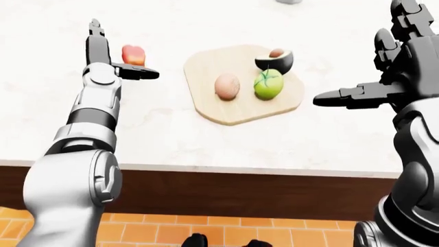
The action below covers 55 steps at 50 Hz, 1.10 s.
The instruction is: Place the avocado, onion, tomato and bell pepper on the cutting board.
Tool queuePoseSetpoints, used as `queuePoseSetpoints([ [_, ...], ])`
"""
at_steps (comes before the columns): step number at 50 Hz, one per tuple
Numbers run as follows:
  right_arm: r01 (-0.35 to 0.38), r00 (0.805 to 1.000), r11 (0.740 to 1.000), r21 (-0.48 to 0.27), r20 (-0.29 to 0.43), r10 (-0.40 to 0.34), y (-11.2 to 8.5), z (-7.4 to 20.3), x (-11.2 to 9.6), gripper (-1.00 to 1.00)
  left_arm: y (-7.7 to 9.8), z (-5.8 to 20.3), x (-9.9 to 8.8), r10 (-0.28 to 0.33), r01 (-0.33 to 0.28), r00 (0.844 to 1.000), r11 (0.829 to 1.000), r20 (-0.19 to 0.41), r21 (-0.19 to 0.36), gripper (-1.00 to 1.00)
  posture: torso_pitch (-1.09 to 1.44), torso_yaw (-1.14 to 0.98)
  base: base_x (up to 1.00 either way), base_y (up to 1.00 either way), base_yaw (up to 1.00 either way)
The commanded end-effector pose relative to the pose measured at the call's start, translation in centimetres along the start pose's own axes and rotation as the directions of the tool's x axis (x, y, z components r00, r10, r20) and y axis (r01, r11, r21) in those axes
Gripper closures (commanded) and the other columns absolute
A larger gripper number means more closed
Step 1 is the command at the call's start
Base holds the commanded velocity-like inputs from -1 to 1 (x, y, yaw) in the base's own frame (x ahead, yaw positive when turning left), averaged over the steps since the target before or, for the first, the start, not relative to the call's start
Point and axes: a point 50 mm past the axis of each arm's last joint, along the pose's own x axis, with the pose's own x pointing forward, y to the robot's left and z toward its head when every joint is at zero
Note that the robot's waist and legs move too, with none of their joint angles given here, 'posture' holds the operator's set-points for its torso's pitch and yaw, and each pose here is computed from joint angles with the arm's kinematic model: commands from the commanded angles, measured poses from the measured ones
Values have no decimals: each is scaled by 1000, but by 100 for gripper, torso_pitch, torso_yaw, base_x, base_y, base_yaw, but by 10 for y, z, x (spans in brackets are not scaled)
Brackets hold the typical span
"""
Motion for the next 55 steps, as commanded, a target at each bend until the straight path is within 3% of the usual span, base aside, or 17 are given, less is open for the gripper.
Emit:
queuePoseSetpoints([
  [1,34,996,999,-8,79,-33,-6,13,-2,-100,9,29,2,29,-26,994,999,105,-21,-100,41,0,0,0,0],
  [20,38,996,999,-10,82,-37,-8,16,-5,-100,6,34,2,15,-14,994,1000,108,-4,-100,47,0,0,0,0],
  [55,42,996,999,-14,78,-40,-9,15,-8,-100,14,49,3,45,-42,992,999,118,-27,-100,60,0,0,0,0],
])
